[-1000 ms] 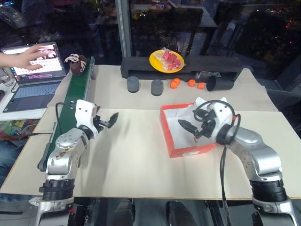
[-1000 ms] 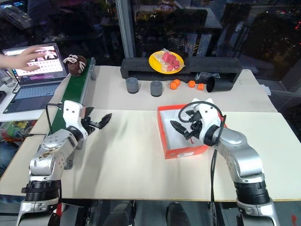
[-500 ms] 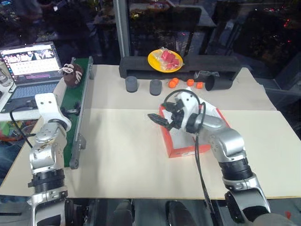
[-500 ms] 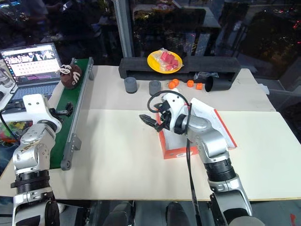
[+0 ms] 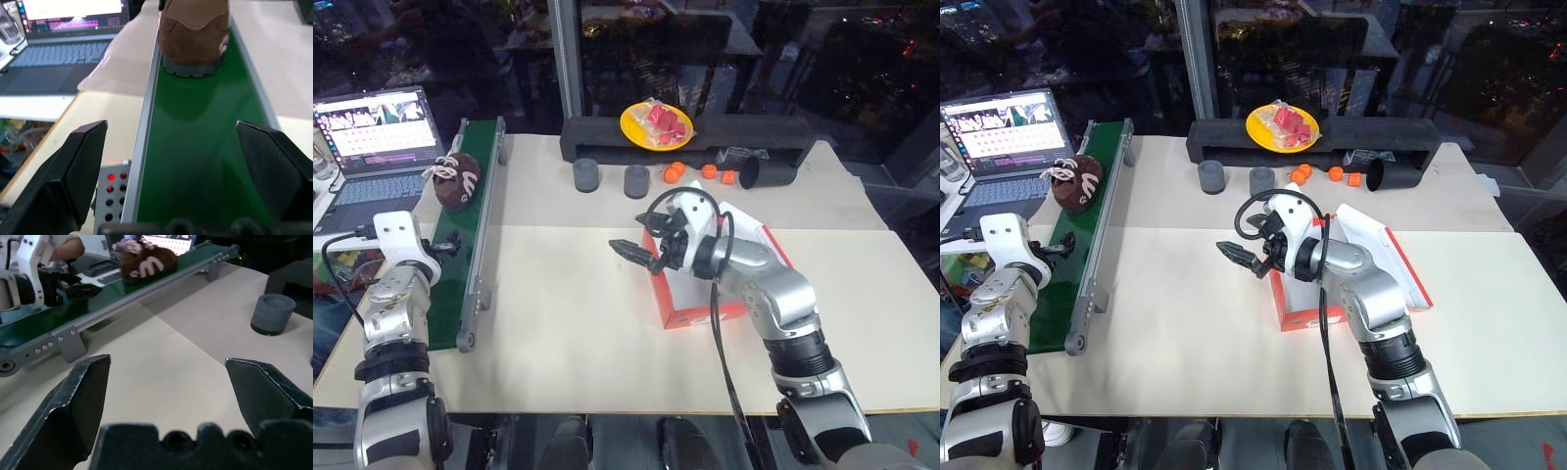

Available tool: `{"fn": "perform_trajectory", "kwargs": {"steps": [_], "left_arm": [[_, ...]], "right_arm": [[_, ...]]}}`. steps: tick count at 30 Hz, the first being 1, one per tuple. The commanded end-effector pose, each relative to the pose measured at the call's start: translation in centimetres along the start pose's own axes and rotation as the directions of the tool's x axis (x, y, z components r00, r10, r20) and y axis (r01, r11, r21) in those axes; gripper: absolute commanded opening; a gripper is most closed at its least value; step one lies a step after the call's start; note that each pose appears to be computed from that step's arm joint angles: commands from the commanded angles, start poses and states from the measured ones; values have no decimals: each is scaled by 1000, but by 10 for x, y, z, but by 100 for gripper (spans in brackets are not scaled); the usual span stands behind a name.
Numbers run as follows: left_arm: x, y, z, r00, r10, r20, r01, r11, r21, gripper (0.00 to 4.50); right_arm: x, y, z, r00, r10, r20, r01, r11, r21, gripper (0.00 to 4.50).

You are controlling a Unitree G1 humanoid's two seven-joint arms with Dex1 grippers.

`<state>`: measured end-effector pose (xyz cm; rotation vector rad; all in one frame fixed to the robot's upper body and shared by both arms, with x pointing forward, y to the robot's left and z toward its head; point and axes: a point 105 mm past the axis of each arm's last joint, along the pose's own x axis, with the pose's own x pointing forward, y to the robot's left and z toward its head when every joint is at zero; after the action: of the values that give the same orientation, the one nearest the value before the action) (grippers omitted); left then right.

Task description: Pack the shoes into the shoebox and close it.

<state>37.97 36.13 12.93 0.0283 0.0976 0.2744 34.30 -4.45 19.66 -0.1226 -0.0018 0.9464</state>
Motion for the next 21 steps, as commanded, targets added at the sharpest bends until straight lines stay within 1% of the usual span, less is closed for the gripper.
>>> {"fn": "perform_trajectory", "kwargs": {"steps": [1,10,14,18,19,21], "left_arm": [[3,-6,18,997,-37,67,35,999,23,450],[7,-6,17,997,-53,63,50,998,38,450],[9,-10,16,996,-67,61,67,998,6,450],[9,-25,23,991,-113,68,116,992,-42,362],[9,-27,25,991,-115,72,119,991,-59,315],[9,-36,37,986,-131,102,141,986,-94,268]], "right_arm": [[-11,-2,13,998,-38,47,38,999,-11,447],[-19,-6,9,998,-58,16,58,998,-32,447],[-20,-7,9,998,-59,8,59,997,-42,447],[-21,-9,11,998,-65,1,65,996,-59,450],[-21,-9,12,998,-65,1,65,996,-61,450],[-21,-10,14,998,-68,1,68,995,-67,450]]}}
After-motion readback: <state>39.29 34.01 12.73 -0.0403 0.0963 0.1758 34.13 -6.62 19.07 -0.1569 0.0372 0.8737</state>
